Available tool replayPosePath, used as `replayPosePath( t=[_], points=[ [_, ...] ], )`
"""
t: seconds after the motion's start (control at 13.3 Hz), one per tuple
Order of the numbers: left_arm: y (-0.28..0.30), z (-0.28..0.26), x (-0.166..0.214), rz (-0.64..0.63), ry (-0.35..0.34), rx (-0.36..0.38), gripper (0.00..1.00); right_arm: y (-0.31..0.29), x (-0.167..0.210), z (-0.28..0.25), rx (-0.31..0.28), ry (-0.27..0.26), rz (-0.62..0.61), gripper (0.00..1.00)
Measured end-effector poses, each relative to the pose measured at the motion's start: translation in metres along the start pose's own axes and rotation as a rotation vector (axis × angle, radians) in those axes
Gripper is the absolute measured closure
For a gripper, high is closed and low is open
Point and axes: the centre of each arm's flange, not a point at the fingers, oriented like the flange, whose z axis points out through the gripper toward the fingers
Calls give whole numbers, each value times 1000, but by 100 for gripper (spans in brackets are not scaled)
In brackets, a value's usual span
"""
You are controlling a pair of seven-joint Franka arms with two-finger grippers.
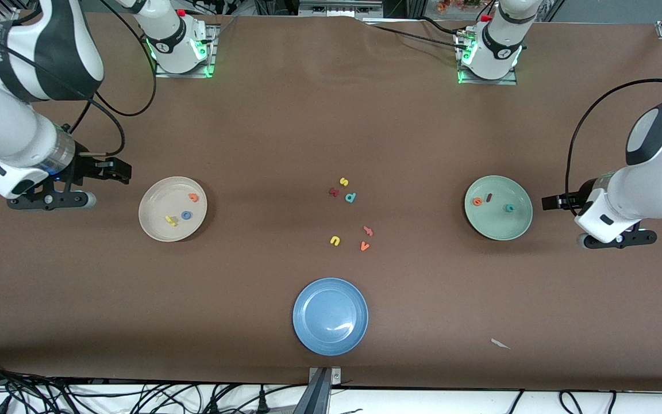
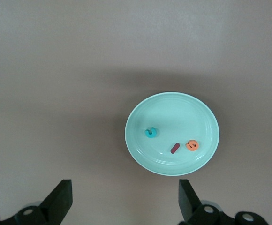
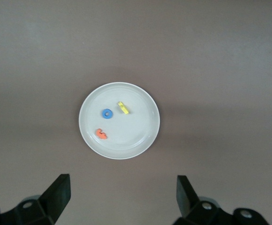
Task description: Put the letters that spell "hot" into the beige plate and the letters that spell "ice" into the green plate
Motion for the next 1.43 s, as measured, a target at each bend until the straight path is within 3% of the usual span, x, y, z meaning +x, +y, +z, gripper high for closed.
replayPosePath(
  t=[0.68,0.98,1.28,1.43],
  points=[
    [10,-65,-12,-13,-20,28,0,11,-8,-20,9,3,-9,0],
    [32,-53,8,31,-104,136,1,12,-8,-28,10,10,-8,0],
    [26,-67,8,20,-158,38,1,15,-7,-36,10,27,-2,0],
    [21,-82,3,-8,-138,-18,1,16,-6,-47,10,49,0,0]
  ],
)
